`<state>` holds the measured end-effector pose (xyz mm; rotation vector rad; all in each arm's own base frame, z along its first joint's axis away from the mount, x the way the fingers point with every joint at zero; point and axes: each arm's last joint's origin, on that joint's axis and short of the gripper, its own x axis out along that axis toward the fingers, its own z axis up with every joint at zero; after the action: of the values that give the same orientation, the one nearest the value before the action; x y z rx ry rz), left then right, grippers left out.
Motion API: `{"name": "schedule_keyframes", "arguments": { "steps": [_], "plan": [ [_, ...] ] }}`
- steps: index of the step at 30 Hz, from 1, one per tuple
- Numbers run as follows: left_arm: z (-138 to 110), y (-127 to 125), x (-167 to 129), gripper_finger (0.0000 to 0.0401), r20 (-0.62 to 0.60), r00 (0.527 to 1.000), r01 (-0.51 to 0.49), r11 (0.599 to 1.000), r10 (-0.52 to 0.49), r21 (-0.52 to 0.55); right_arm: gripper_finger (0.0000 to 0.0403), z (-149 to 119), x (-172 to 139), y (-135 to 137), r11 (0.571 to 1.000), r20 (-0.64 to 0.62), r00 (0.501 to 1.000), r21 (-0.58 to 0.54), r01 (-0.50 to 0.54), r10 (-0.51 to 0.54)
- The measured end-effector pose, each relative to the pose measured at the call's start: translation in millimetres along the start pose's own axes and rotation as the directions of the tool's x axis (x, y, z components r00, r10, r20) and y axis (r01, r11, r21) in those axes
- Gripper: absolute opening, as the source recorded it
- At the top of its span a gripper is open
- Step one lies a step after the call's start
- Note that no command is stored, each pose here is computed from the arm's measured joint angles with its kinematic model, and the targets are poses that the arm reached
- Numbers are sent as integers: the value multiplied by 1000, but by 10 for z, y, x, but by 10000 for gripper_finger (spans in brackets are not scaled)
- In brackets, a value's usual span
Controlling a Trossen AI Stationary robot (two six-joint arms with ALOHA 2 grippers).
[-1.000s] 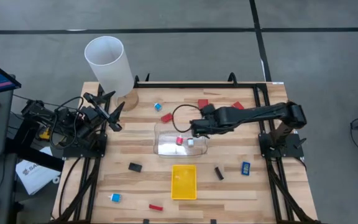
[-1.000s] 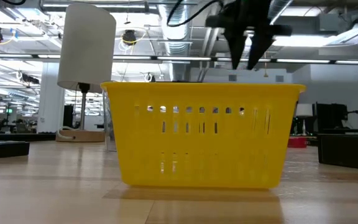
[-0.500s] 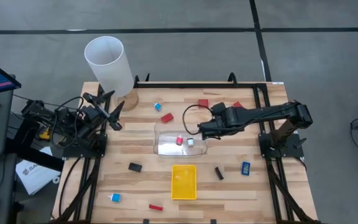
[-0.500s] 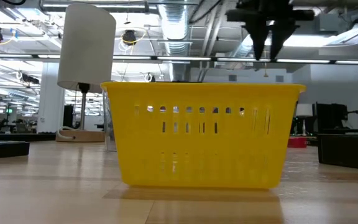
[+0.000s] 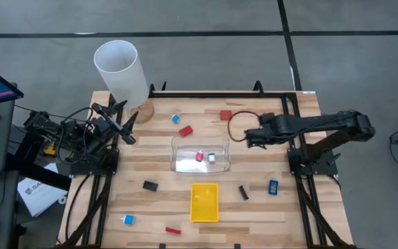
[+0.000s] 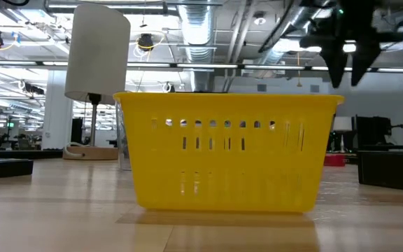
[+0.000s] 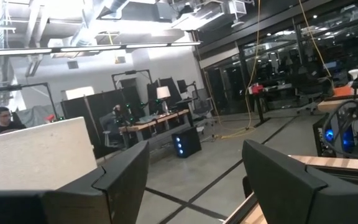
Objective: Pick & Place Office items
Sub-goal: Put the right red charger adapter into the transparent bin
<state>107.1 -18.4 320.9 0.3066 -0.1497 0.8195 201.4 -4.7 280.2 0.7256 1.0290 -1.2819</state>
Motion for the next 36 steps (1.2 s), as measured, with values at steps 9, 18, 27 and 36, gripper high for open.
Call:
{"name": "schedule_keyframes", "arguments": {
  "steps": [9, 18, 27, 36],
  "plan": [
    [15, -9, -1, 253, 44, 998, 40, 999, -39, -31, 179, 255, 273, -357, 968, 20, 968, 35, -249, 249],
    [23, -18, -1, 253, 73, 995, 69, 997, -67, -37, 201, 652, 594, -548, 981, -80, 986, -121, -152, 143],
    [23, -17, -1, 253, 73, 995, 70, 997, -67, -38, 292, 947, 940, -601, 983, -119, 990, -156, -100, 82],
    [23, -18, -1, 253, 73, 995, 70, 997, -67, -42, 338, 1155, 1354, -563, 975, -177, 982, -201, -100, 64]
  ]
}}
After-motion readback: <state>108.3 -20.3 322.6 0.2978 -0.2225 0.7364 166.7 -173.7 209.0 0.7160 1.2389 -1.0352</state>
